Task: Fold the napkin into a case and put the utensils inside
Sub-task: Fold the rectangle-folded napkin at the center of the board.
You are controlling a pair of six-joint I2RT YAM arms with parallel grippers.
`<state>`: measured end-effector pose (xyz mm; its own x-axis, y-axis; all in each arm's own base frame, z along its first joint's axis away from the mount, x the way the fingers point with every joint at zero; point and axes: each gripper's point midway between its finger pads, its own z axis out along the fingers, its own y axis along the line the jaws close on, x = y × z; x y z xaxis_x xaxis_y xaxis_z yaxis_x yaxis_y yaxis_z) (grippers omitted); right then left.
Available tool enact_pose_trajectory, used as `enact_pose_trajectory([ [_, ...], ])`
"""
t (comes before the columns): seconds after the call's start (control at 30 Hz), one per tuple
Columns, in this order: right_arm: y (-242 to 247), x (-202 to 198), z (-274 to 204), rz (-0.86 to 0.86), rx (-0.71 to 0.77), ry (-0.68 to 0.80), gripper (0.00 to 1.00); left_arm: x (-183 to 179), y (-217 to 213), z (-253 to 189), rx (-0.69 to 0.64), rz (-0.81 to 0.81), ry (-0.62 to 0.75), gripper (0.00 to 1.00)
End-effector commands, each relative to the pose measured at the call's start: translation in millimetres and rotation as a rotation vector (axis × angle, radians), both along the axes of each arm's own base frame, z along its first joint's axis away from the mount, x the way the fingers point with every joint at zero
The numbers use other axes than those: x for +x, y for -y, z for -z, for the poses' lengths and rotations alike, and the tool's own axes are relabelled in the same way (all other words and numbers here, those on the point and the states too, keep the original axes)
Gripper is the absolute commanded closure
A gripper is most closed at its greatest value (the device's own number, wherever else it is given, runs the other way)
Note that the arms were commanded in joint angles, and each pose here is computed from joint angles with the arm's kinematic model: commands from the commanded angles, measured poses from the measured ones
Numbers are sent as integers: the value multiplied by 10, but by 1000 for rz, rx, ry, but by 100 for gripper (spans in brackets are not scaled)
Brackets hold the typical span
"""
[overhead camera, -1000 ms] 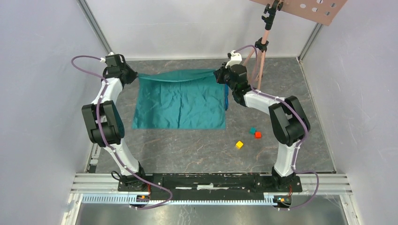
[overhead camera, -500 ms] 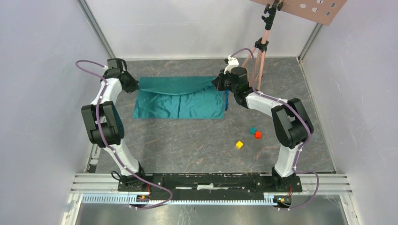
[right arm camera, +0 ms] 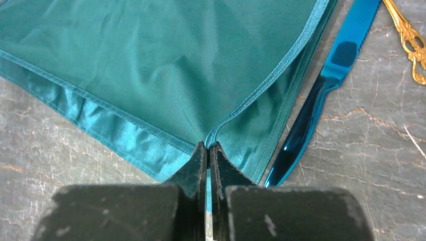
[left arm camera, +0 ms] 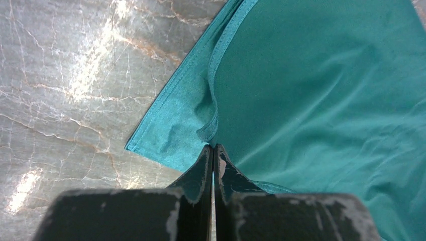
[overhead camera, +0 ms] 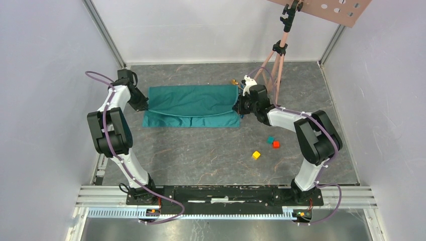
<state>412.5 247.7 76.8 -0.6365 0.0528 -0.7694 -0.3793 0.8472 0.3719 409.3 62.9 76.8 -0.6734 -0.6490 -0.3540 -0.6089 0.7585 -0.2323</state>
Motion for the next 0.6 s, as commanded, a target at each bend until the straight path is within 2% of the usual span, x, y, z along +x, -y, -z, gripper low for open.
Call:
enact_pose_trajectory([
  [0.0, 44, -21, -185, -12, -6, 53, 100, -175, -7, 78, 10, 39, -56, 98],
  [0.3, 72, -184, -114, -7, 22, 18, 100, -427, -2, 220, 24, 52, -126, 98],
  [0.57, 19, -322, -7, -42, 54, -16, 100, -500, -68, 244, 68, 42, -144, 98],
])
